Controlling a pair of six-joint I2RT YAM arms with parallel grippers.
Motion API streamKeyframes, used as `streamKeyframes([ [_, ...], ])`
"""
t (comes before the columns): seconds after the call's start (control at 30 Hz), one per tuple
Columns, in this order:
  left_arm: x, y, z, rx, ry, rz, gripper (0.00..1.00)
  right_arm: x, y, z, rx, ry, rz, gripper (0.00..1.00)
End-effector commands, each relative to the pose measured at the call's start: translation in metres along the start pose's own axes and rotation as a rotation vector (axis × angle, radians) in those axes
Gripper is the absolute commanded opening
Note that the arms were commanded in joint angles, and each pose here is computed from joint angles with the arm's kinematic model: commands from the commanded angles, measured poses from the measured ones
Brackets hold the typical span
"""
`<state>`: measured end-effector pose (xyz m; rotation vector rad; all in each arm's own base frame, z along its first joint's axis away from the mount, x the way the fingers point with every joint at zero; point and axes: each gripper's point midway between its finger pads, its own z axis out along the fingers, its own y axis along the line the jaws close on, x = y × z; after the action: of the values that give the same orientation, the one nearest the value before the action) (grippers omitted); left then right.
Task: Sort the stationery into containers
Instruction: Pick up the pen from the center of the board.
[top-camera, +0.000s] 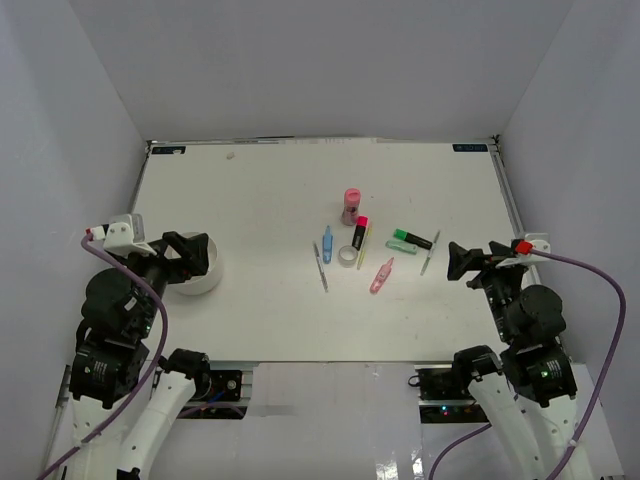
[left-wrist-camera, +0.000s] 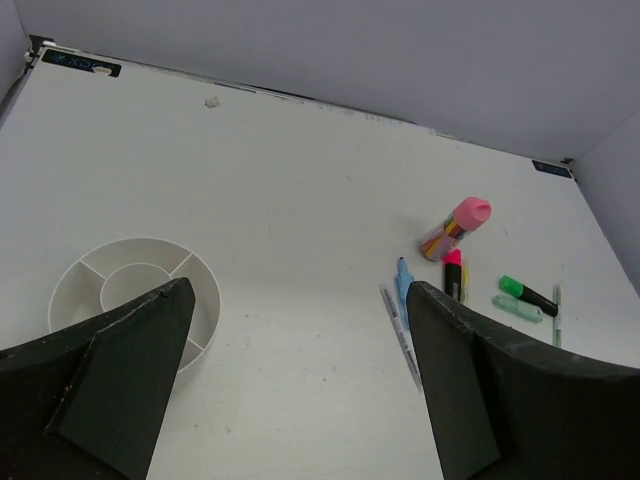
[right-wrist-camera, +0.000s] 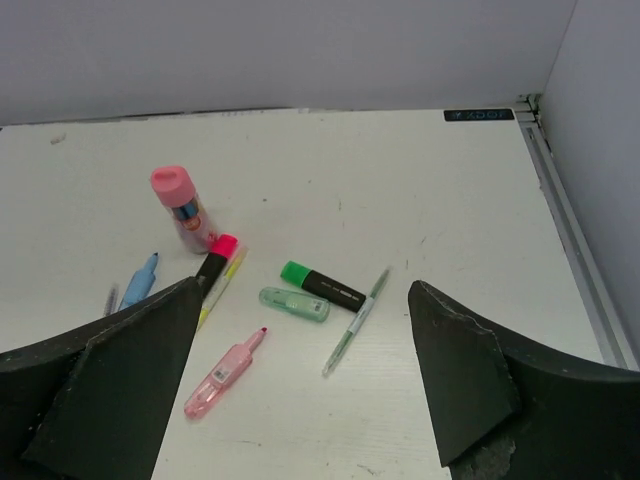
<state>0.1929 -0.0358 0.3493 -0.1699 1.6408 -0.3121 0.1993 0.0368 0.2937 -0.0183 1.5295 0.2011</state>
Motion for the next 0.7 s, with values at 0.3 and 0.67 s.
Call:
streamKeyframes([
  [0.3,0.011,-0.008,0.023,0.011,0.082,-0.006,0.98,0.056,0.013,0.041,0.04,0.305,0.141,0.9],
  [0.67,0.067,-0.025,0.062,0.116,0.224,-0.045,0.98,0.176,-0.017,0.073,0.29,0.655,0.11,0.98],
])
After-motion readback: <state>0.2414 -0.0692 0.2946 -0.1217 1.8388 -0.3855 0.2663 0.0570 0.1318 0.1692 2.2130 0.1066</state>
